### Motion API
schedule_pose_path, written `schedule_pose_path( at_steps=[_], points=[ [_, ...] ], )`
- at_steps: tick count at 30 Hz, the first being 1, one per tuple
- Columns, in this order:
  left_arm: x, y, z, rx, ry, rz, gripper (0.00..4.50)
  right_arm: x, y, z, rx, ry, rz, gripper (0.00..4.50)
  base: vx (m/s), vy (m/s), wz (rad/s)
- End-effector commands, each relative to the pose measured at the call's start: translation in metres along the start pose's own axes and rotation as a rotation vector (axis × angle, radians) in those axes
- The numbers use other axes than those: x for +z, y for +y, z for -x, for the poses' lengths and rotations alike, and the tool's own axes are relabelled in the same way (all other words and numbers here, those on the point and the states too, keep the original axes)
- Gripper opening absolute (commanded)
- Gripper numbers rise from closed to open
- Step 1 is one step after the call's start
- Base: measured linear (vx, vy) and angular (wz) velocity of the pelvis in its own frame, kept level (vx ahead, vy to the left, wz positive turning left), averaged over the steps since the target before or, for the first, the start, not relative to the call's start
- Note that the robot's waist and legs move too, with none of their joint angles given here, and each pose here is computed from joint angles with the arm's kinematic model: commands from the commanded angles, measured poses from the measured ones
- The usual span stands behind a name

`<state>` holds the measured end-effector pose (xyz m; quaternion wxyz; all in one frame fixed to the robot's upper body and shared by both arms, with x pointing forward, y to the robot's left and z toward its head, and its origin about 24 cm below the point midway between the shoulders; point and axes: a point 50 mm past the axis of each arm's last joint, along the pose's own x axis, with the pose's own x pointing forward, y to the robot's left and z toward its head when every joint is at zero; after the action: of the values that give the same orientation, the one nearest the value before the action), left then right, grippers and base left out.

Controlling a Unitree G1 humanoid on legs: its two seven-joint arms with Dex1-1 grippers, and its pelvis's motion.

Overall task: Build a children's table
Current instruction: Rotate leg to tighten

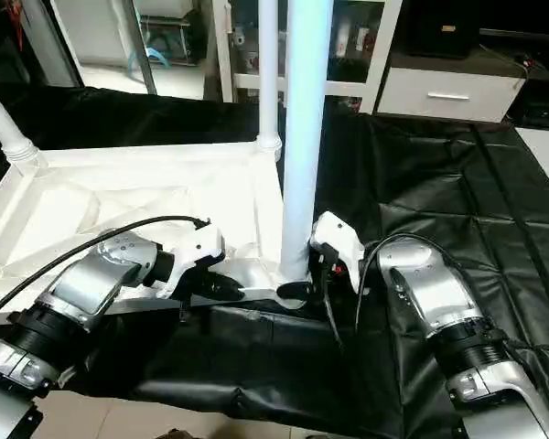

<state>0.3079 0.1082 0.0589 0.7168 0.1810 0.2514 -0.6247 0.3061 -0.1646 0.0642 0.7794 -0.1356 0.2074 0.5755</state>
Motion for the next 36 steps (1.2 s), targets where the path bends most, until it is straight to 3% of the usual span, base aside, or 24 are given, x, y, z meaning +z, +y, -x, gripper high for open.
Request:
schedule_pose_path(
  at_steps=[1,3,5,6,8,14,19,22,23,24,25,26,29,32,36],
  points=[
    [-0.008,0.002,-0.01,0.048,0.02,0.059,0.0,0.001,-0.017,-0.006,-0.207,0.0,-0.039,2.7,0.0,0.0,0.0],
    [-0.007,0.006,-0.012,0.086,0.015,0.069,0.0,0.001,-0.021,-0.009,-0.277,-0.006,-0.066,2.69,0.0,0.0,0.0],
    [0.001,0.026,-0.018,0.29,-0.032,0.124,0.0,-0.002,-0.035,-0.022,-0.54,-0.037,-0.191,2.69,0.0,0.0,0.0],
    [0.003,0.028,-0.018,0.311,-0.036,0.131,0.0,-0.003,-0.036,-0.023,-0.564,-0.039,-0.205,2.69,0.0,0.0,0.0],
    [0.016,0.045,-0.025,0.51,-0.086,0.211,0.0,-0.009,-0.041,-0.036,-0.801,-0.035,-0.326,2.68,0.0,0.0,0.0],
    [0.037,0.054,-0.041,0.683,-0.112,0.201,0.0,-0.012,-0.042,-0.059,-1.095,-0.006,-0.475,2.68,0.0,0.0,0.0],
    [0.044,0.053,-0.051,0.687,-0.115,0.19,0.0,0.001,-0.045,-0.067,-1.159,-0.029,-0.467,2.68,0.0,0.0,0.0],
    [0.042,0.053,-0.05,0.676,-0.108,0.185,0.0,0.006,-0.047,-0.066,-1.146,-0.088,-0.477,2.68,0.0,0.0,0.0],
    [0.037,0.053,-0.048,0.675,-0.1,0.183,0.0,0.014,-0.046,-0.068,-1.056,-0.178,-0.466,2.68,0.0,0.0,0.0],
    [0.037,0.053,-0.048,0.675,-0.1,0.183,0.0,0.014,-0.046,-0.068,-1.056,-0.178,-0.466,3.03,0.0,0.0,0.0],
    [0.031,0.053,-0.045,0.657,-0.085,0.177,0.0,0.019,-0.046,-0.065,-0.992,-0.208,-0.354,3.24,0.0,0.0,0.0],
    [0.031,0.053,-0.045,0.657,-0.085,0.177,0.0,0.019,-0.046,-0.065,-0.992,-0.208,-0.354,3.38,0.0,0.0,0.0],
    [0.024,0.051,-0.043,0.618,-0.076,0.164,0.0,0.017,-0.048,-0.056,-0.957,-0.216,-0.29,3.55,0.0,0.0,0.0],
    [0.012,0.045,-0.039,0.518,-0.042,0.157,0.0,0.016,-0.048,-0.042,-0.806,-0.201,-0.239,3.81,0.0,0.0,0.0],
    [0.002,0.032,-0.036,0.348,-0.026,0.129,0.0,0.014,-0.043,-0.018,-0.615,-0.181,-0.174,3.81,0.0,0.0,0.0]
  ],
)
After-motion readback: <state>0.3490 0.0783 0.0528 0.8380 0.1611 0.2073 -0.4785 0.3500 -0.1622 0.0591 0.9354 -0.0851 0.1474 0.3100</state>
